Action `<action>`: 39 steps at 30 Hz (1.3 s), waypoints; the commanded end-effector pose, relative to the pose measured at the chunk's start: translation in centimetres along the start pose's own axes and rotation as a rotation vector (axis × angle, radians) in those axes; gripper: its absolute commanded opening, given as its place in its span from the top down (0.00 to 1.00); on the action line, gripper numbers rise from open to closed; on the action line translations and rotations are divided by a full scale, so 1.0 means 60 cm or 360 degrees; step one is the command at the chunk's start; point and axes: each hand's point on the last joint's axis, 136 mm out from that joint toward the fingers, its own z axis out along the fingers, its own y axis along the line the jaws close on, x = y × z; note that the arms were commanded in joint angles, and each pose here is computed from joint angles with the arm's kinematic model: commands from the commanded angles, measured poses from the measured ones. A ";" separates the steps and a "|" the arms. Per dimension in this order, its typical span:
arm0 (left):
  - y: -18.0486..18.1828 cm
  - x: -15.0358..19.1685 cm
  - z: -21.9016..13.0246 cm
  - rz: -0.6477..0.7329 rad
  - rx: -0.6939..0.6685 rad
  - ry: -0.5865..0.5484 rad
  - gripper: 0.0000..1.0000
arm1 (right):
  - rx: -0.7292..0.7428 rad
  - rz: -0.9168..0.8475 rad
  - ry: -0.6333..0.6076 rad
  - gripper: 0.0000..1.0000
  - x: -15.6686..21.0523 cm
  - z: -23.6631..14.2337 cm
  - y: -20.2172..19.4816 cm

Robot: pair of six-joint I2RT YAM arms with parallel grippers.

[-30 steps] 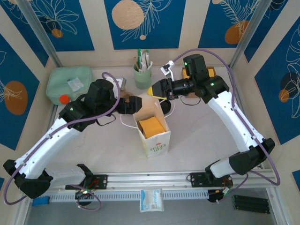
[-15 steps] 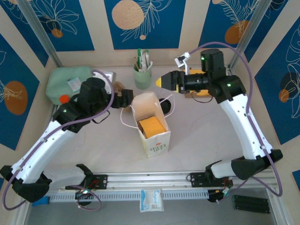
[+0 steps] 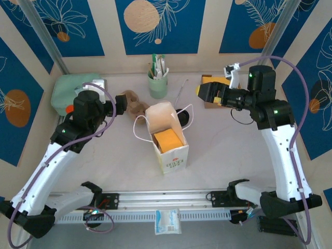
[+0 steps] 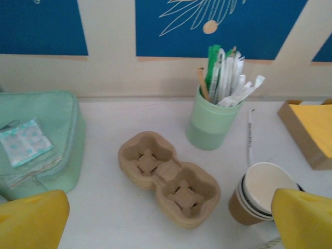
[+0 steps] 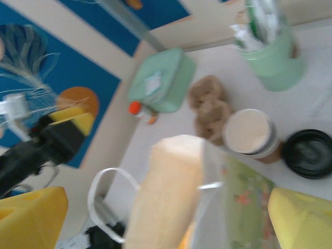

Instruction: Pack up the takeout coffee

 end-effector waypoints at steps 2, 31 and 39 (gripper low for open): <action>0.041 -0.003 -0.001 0.0070 -0.0145 -0.0134 0.00 | 0.0525 -0.0027 -0.0195 0.01 -0.002 0.001 -0.135; 0.189 0.305 0.206 0.0337 -0.0505 -0.0198 0.01 | 0.1124 -0.0517 -0.0568 0.01 0.134 0.129 -0.530; 0.202 0.327 0.228 0.0251 -0.0341 -0.0237 0.01 | 0.0969 -0.0654 -0.0648 0.01 0.153 0.168 -0.533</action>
